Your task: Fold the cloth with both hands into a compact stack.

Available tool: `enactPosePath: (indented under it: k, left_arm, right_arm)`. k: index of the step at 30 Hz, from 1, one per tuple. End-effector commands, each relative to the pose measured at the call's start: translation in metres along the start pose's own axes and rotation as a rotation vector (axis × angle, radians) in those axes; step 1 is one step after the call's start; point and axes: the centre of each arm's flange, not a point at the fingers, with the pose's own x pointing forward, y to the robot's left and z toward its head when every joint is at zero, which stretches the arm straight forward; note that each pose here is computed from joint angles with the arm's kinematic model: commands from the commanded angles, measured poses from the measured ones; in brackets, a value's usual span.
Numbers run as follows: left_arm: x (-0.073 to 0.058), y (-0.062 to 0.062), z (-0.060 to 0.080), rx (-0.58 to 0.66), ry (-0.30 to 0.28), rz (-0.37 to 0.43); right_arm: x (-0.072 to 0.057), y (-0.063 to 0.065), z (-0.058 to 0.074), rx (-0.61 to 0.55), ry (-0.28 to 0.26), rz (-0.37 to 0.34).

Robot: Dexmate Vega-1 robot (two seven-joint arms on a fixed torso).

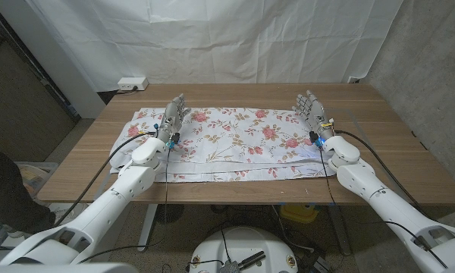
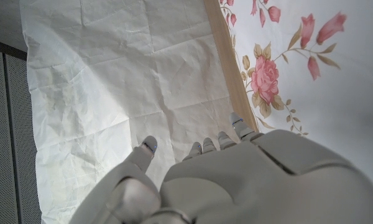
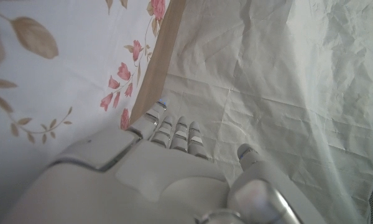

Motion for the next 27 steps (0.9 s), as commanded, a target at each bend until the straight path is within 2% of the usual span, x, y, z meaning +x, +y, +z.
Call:
enactPosePath:
  k: [1,11,27]
  left_arm:
    - [-0.002,0.001,0.002,0.002,-0.004,-0.002]
    - [-0.004,0.002,0.003,0.018,-0.007,-0.012]
    - [-0.007,0.003,0.005,0.025,-0.01,-0.027]
  right_arm:
    - [-0.002,0.0,0.001,-0.01,0.004,-0.005]
    - [-0.007,-0.008,0.013,-0.129,-0.008,-0.048]
    - [-0.016,-0.026,0.02,-0.29,0.002,-0.109]
